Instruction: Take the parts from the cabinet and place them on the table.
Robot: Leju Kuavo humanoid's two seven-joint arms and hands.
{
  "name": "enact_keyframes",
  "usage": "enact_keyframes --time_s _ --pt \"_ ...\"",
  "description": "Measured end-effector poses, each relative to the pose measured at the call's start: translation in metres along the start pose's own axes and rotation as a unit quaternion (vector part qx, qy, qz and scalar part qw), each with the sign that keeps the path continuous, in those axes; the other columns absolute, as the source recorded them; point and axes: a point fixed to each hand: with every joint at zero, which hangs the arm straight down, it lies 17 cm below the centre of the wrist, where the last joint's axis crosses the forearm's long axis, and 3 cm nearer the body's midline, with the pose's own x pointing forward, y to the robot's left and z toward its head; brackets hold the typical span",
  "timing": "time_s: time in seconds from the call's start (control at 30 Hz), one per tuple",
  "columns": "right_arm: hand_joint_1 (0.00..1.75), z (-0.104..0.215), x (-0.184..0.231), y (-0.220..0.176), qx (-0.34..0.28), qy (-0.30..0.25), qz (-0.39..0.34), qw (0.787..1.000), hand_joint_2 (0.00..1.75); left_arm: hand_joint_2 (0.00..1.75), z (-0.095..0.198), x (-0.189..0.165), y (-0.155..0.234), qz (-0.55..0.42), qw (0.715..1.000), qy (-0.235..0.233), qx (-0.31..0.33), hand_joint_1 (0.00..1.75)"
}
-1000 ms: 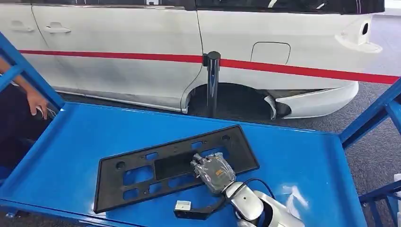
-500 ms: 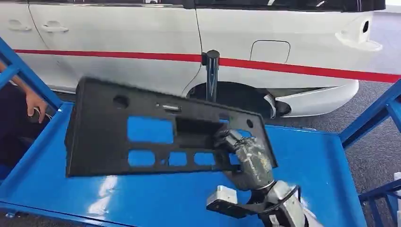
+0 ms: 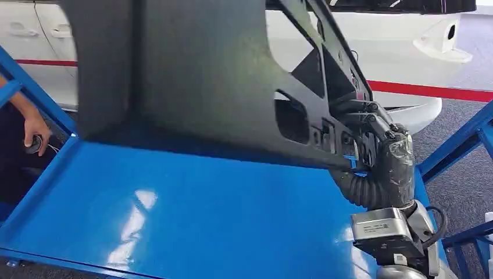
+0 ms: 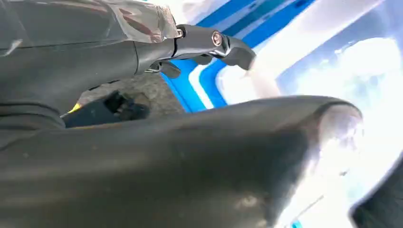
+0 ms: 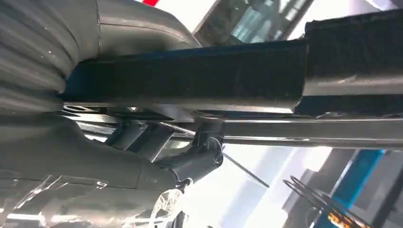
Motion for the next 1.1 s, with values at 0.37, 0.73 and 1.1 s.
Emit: enact_keyframes --time_s 0.37,0.73,1.1 --pt "1.75 0.019 0.010 -0.019 -0.047 0.000 -0.076 0.996 1.75 0.00 -0.008 0.005 0.007 0.046 0.998 0.019 0.043 0.00" --pt "1.75 0.055 0.003 -0.022 -0.084 0.023 -0.153 0.984 1.75 0.00 -0.004 -0.006 -0.010 0.090 0.994 0.050 0.023 0.00" --pt "1.75 0.075 -0.002 -0.012 -0.078 0.048 -0.184 0.979 1.75 0.00 -0.001 -0.006 -0.017 0.110 0.993 0.046 0.020 0.00"
